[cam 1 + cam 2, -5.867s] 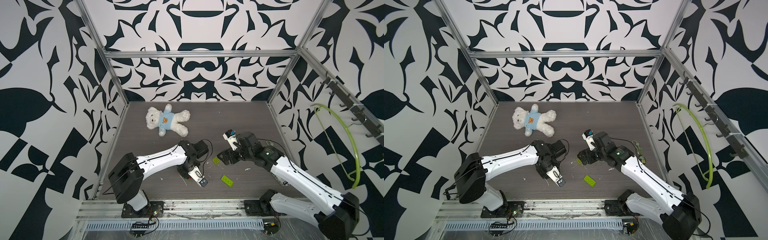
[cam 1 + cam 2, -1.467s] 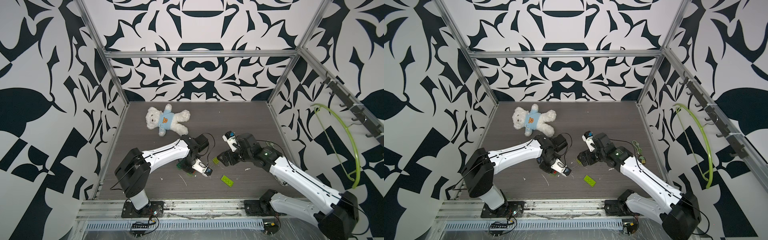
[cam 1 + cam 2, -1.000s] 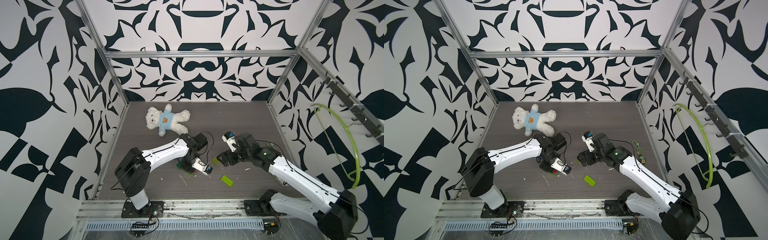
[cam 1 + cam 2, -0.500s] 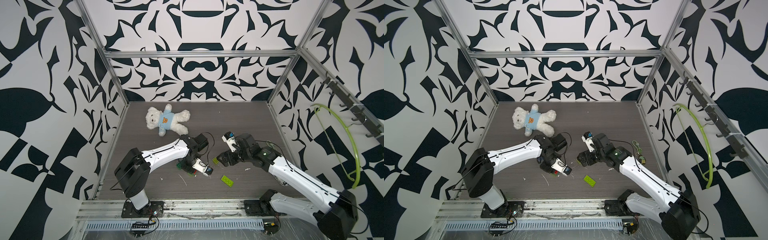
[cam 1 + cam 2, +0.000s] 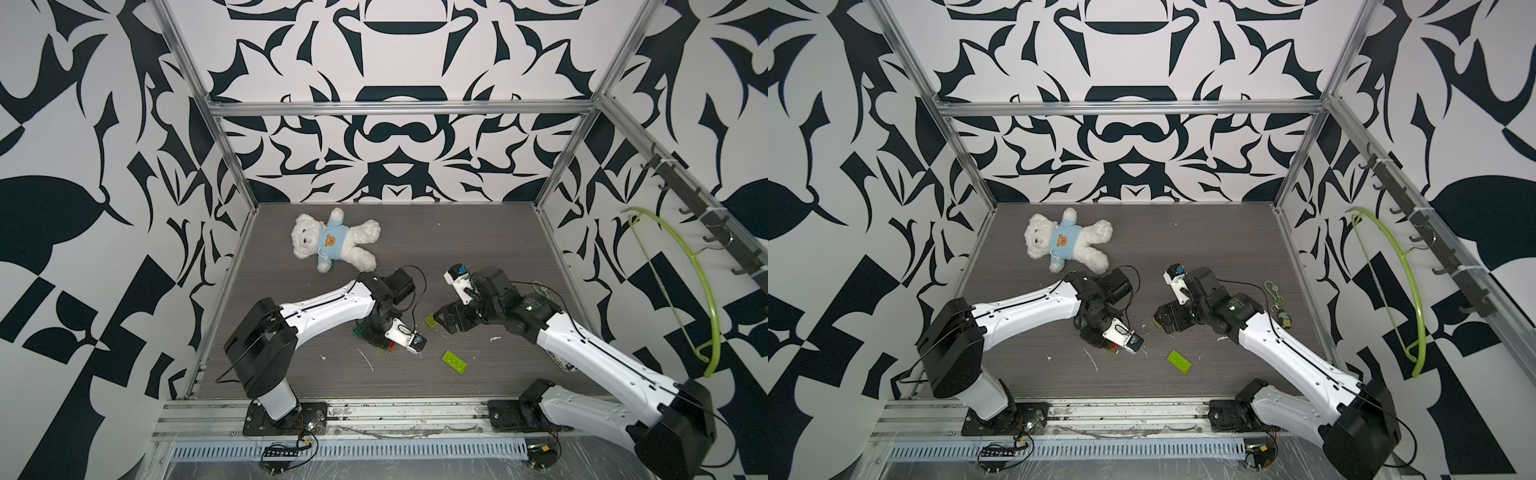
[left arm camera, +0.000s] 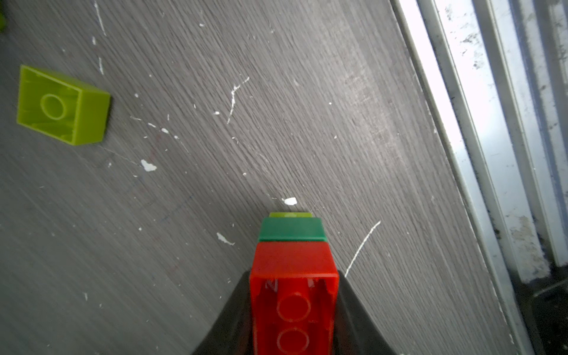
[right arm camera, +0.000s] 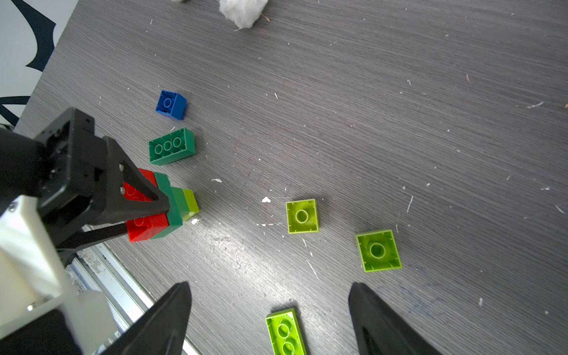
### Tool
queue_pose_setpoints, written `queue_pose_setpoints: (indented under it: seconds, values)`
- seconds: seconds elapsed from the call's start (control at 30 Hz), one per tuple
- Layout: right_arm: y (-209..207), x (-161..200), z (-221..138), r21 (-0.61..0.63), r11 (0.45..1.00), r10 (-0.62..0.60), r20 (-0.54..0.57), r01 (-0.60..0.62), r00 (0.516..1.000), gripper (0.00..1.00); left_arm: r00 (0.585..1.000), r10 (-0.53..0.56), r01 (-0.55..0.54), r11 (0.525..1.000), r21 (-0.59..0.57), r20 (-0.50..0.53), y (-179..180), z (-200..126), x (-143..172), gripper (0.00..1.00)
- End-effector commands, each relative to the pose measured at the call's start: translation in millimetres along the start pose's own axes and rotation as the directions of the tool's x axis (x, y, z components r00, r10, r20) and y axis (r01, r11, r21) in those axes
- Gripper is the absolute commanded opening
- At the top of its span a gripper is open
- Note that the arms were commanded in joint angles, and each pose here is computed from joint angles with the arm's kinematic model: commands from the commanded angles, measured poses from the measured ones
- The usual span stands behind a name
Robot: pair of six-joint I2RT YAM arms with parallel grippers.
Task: Assemble a carrot with lego
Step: Assemble the lego brick with the lego brick.
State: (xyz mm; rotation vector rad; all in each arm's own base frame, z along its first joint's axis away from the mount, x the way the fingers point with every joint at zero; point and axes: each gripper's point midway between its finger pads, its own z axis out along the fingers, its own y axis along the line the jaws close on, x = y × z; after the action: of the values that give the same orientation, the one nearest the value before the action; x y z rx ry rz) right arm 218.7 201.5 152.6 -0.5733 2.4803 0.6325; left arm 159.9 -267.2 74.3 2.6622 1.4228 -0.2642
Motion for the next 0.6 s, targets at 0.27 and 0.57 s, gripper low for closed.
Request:
queue_pose_setpoints:
  seconds: [0.27, 0.57]
  values:
    - [2, -6, 2, -0.011, 1.000, 0.005, 0.017, -0.005, 1.000, 0.85, 0.984, 0.029, 0.010, 0.977, 0.211, -0.178, -46, 52, 34, 0.00]
    - [1, -5, 0, -0.009, 1.000, -0.004, 0.020, 0.004, 1.000, 0.86, 0.992, -0.004, 0.029, 0.981, 0.193, -0.129, -40, 53, 24, 0.00]
